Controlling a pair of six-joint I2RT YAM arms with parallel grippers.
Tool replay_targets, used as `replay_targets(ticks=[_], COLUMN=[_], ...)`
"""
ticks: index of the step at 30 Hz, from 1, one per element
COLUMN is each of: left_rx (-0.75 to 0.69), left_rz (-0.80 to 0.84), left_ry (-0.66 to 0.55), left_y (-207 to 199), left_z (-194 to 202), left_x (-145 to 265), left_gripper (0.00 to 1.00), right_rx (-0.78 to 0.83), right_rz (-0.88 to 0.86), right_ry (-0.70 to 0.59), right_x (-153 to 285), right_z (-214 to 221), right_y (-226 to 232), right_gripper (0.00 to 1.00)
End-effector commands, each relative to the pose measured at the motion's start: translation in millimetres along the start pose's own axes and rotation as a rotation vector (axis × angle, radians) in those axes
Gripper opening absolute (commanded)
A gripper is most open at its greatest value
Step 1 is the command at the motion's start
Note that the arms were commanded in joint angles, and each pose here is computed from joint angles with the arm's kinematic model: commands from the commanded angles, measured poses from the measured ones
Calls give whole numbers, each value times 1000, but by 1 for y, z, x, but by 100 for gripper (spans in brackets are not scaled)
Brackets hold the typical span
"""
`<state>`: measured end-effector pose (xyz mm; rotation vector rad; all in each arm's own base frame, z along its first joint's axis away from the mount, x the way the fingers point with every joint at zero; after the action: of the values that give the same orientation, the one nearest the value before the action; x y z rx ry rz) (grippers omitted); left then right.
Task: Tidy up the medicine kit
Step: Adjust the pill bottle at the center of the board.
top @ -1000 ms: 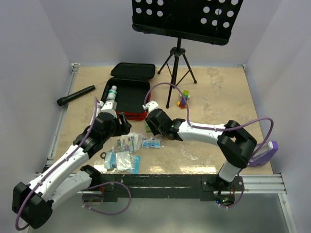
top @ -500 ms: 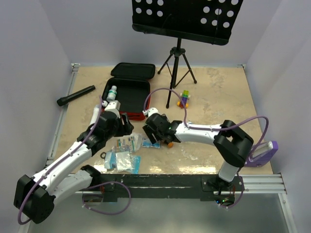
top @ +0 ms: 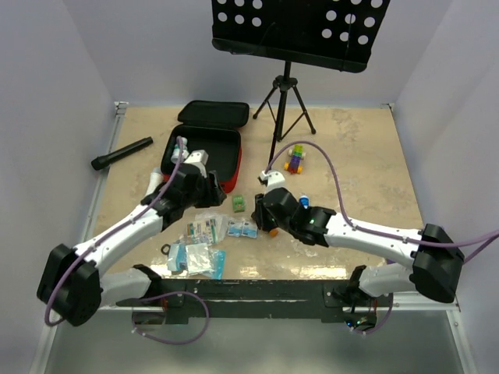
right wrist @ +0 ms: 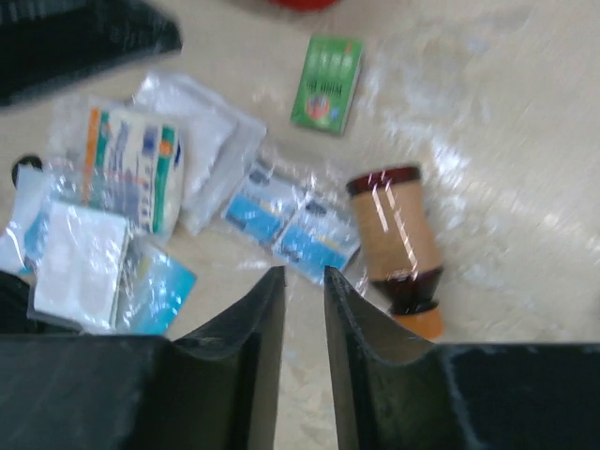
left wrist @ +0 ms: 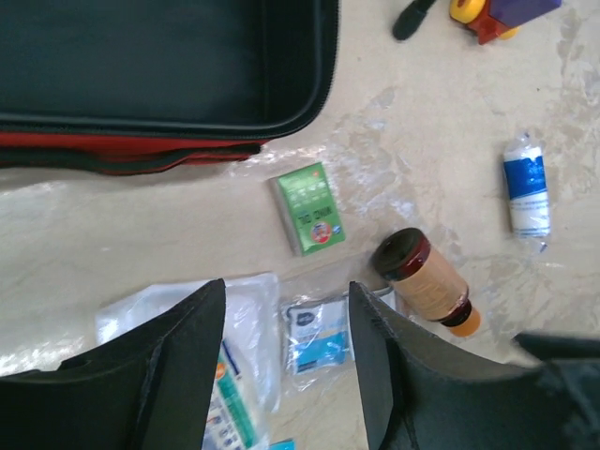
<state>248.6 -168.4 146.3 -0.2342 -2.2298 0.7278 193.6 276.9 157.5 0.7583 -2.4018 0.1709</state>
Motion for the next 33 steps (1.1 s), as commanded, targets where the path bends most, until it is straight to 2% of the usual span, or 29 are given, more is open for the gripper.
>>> replay_targets(ticks=[1, 4, 9, 14, 17, 24, 33], left_rx=[-41, -97, -153, -178, -193, -217, -237], left_rz=[184, 210, 208, 147, 68, 1, 63], left_ry=[46, 108, 161, 208, 238, 261, 290], left_y=[-52, -72, -89, -83, -76, -63, -62], left_z=[-9, 4, 26, 42, 52, 65, 81], left_x=[-17, -32, -52, -80, -96, -110, -99], left_gripper=[57, 54, 53, 51, 47, 46, 42], right_rx=[-113, -149, -211, -242, -247, -270, -260], right_rz=[-99, -81, -21, 31, 71, 176, 278], right_ry=[80, 126, 150, 185, 203, 188, 169], right_x=[0, -4, -6, -10, -16, -22, -30], right_z=[38, 57, 75, 92, 100, 101, 89], right_y=[26, 27, 17, 10, 6, -5, -30], right_gripper=[21, 11, 6, 2, 2, 4, 15])
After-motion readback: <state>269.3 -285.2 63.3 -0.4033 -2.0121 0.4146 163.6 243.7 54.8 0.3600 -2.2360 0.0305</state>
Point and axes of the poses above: each gripper's point midway between its finger pads, its own x axis back along the fingers, its own y axis along the line the jaws close on, z = x × y, the point moved 4 cm from there along x, back along the fingers, and after that the axes turned 15 degrees about x, right-handed, at the moved point
